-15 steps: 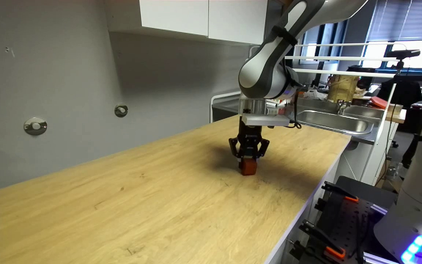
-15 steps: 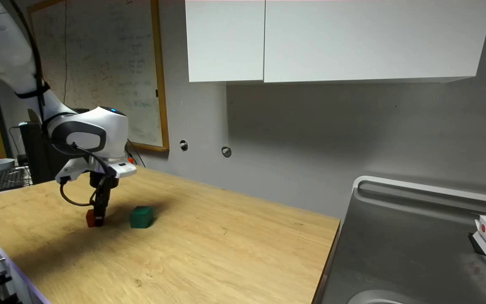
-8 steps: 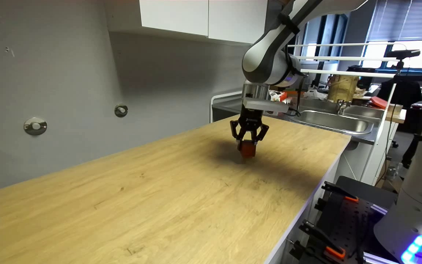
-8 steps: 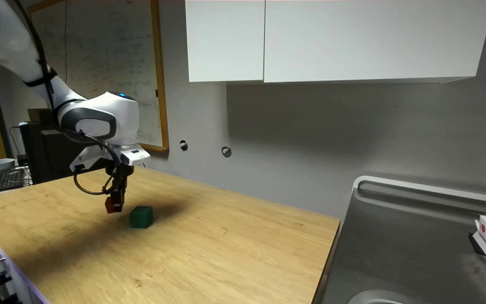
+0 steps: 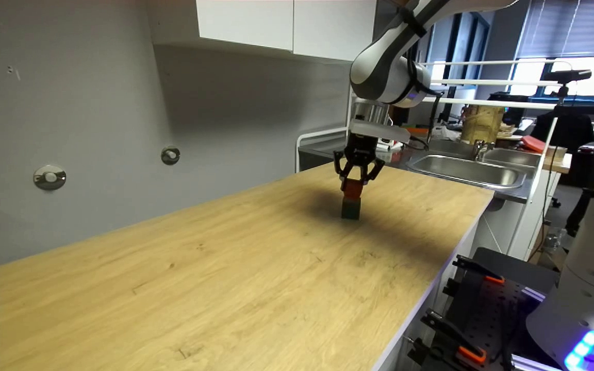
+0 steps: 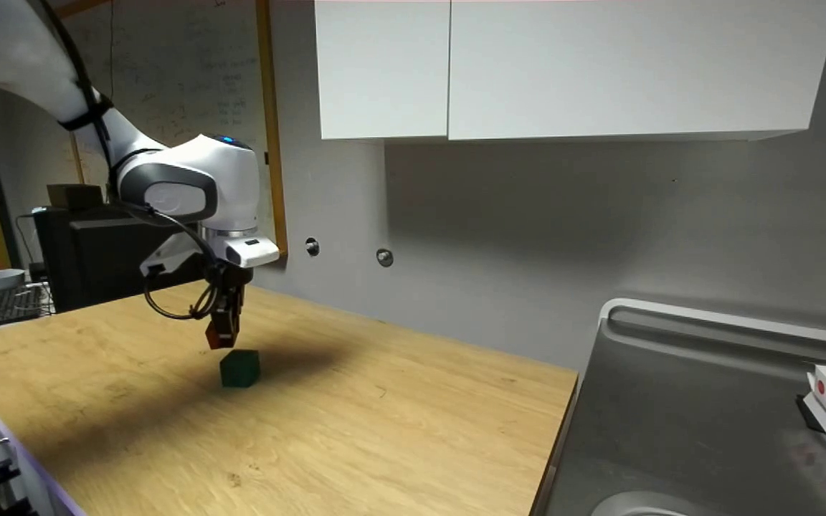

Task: Put the orange block on the green one

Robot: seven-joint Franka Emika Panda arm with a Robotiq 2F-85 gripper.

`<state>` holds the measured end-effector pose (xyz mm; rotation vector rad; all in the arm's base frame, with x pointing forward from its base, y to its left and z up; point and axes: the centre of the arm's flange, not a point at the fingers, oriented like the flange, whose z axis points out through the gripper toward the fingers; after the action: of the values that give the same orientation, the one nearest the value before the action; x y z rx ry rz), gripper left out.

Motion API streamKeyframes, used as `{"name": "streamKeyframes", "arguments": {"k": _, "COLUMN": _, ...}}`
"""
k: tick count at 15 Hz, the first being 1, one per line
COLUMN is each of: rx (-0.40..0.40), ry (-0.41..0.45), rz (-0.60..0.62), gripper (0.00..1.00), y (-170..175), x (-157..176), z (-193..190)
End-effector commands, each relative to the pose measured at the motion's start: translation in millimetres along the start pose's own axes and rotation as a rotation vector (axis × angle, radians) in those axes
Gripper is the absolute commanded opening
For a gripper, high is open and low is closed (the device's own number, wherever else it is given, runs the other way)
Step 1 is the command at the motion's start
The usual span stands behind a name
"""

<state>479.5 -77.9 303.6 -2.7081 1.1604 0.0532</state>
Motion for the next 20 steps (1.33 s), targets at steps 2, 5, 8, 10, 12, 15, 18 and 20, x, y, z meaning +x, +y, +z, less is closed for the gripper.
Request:
{"name": "streamKeyframes", "arguments": {"k": 2, "rx": -0.014, "ry": -0.017, "rz": 0.042, "gripper": 0.19, "y": 11, "x": 23, "z": -5}}
{"name": "streamKeyframes", "arguments": {"k": 5, "rx": -0.026, "ry": -0.034, "rz": 0.067, "gripper": 0.19, "y": 19, "x": 32, "z": 2}}
{"name": "streamKeyframes", "arguments": {"k": 8, "rx": -0.042, "ry": -0.054, "rz": 0.077, "gripper": 0.19, "y": 20, "x": 37, "z": 11}}
{"name": "streamKeyframes", "arguments": {"k": 10, "rx": -0.051, "ry": -0.062, "rz": 0.075, "gripper": 0.19, "y": 18, "x": 39, "z": 14}}
{"name": "streamKeyframes", "arguments": {"k": 12, "rx": -0.057, "ry": -0.069, "rz": 0.074, "gripper": 0.19, "y": 16, "x": 41, "z": 15}}
{"name": "streamKeyframes", "arguments": {"k": 15, "rx": -0.063, "ry": -0.072, "rz": 0.074, "gripper": 0.19, "y": 13, "x": 43, "z": 13}}
{"name": "streamKeyframes", "arguments": {"k": 18, "rx": -0.070, "ry": -0.072, "rz": 0.071, "gripper": 0.19, "y": 12, "x": 45, "z": 11}}
{"name": "streamKeyframes", "arguments": {"k": 20, "rx": -0.085, "ry": -0.075, "rz": 0.064, "gripper": 0.69, "y": 10, "x": 46, "z": 12}}
